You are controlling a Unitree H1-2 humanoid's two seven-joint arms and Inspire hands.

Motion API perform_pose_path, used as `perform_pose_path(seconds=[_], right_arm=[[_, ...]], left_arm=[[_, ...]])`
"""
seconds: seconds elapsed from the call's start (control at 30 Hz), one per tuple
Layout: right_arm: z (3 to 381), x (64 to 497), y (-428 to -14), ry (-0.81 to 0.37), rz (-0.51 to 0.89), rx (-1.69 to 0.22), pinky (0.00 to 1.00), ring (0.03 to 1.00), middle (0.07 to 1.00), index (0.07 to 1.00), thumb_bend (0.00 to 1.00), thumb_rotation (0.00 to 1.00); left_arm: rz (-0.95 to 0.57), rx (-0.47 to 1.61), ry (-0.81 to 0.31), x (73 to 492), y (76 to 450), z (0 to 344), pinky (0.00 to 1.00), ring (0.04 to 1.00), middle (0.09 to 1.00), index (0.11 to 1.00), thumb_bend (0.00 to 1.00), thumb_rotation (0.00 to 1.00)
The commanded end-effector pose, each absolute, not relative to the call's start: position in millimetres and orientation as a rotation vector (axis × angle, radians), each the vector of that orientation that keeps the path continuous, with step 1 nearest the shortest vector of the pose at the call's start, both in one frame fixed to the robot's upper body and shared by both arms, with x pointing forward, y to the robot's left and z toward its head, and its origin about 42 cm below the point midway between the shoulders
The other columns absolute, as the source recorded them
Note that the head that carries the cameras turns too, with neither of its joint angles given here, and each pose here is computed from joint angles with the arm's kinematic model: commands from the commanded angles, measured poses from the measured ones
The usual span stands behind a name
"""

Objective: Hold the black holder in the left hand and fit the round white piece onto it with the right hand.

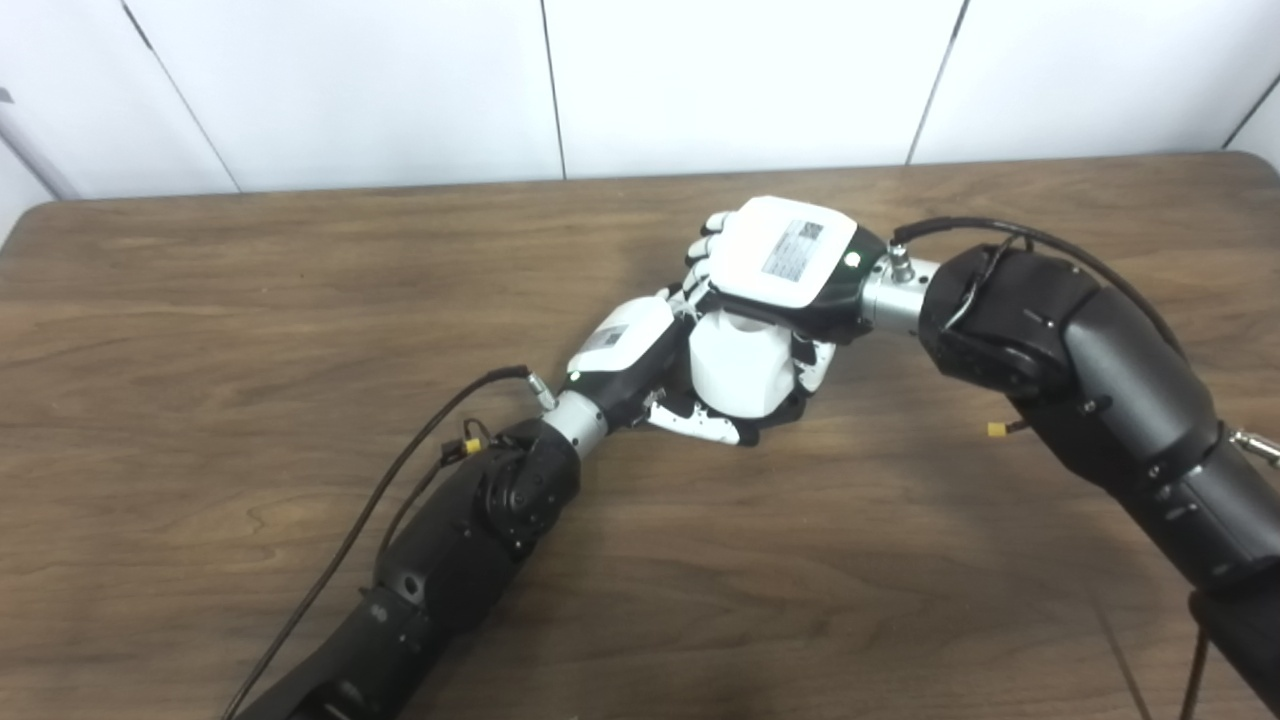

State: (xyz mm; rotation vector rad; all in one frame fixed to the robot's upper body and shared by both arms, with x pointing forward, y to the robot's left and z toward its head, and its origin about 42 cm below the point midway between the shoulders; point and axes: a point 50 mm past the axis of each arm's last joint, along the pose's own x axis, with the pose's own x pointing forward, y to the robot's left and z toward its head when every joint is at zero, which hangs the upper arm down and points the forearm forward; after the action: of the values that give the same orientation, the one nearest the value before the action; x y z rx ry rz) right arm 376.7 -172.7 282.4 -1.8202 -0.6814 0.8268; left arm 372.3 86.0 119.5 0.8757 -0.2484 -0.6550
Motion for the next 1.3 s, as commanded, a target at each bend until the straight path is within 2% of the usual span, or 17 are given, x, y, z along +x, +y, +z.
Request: perform_pose_path(seconds=[0.0, 0.03, 0.07, 0.1, 0.17, 0.2, 0.33, 0.6, 0.83, 1.0, 1.27], right_arm=[[291.3, 375.5, -175.1, -0.703, 0.832, -1.846, 0.9, 0.859, 0.782, 0.486, 0.53, 0.14], [291.6, 375.2, -175.2, -0.68, 0.83, -1.874, 0.9, 0.872, 0.812, 0.554, 0.59, 0.18], [292.9, 374.7, -175.1, -0.65, 0.825, -1.903, 0.91, 0.898, 0.877, 0.773, 0.8, 0.27], [294.4, 374.5, -175.0, -0.616, 0.817, -1.932, 0.91, 0.904, 0.893, 0.818, 0.83, 0.29], [296.8, 374.3, -175.0, -0.569, 0.796, -1.955, 0.85, 0.935, 0.978, 0.962, 0.97, 0.39], [297.5, 374.1, -175.1, -0.552, 0.787, -1.958, 0.84, 0.939, 0.989, 0.981, 0.98, 0.4], [302.0, 374.0, -176.3, -0.534, 0.755, -1.953, 0.86, 0.967, 1.0, 1.0, 1.0, 0.42], [313.7, 378.1, -181.0, -0.559, 0.693, -1.913, 0.86, 0.96, 1.0, 1.0, 1.0, 0.4], [341.1, 383.3, -186.0, -0.561, 0.643, -1.88, 0.89, 0.984, 1.0, 1.0, 1.0, 0.4], [361.2, 386.8, -192.2, -0.58, 0.613, -1.862, 0.87, 0.976, 1.0, 1.0, 1.0, 0.41], [381.1, 389.3, -199.1, -0.52, 0.618, -1.852, 0.93, 0.997, 1.0, 1.0, 1.0, 0.4]], left_arm=[[-0.772, 0.916, -0.066, 354.5, 87.6, 77.7, 1.0, 1.0, 0.939, 0.481, 0.52, 0.06], [-0.772, 0.917, -0.068, 354.6, 87.7, 77.8, 1.0, 1.0, 0.94, 0.481, 0.52, 0.06], [-0.771, 0.916, -0.069, 354.6, 87.8, 77.8, 1.0, 1.0, 0.941, 0.48, 0.52, 0.06], [-0.771, 0.914, -0.069, 354.5, 87.9, 77.9, 1.0, 1.0, 0.941, 0.48, 0.52, 0.06], [-0.77, 0.91, -0.069, 354.3, 87.9, 78.3, 1.0, 1.0, 0.942, 0.48, 0.52, 0.06], [-0.769, 0.909, -0.069, 354.2, 87.9, 78.3, 1.0, 1.0, 0.941, 0.48, 0.52, 0.06], [-0.768, 0.905, -0.064, 353.9, 88.1, 78.4, 1.0, 1.0, 0.941, 0.48, 0.52, 0.06], [-0.77, 0.908, -0.062, 353.6, 89.3, 77.6, 1.0, 1.0, 0.938, 0.48, 0.52, 0.06], [-0.77, 0.915, -0.066, 353.2, 91.1, 76.2, 1.0, 1.0, 0.931, 0.481, 0.52, 0.06], [-0.769, 0.916, -0.065, 352.7, 91.2, 75.9, 1.0, 1.0, 0.931, 0.481, 0.52, 0.06], [-0.773, 0.923, -0.07, 353.2, 90.9, 74.3, 1.0, 1.0, 0.931, 0.481, 0.52, 0.06]])
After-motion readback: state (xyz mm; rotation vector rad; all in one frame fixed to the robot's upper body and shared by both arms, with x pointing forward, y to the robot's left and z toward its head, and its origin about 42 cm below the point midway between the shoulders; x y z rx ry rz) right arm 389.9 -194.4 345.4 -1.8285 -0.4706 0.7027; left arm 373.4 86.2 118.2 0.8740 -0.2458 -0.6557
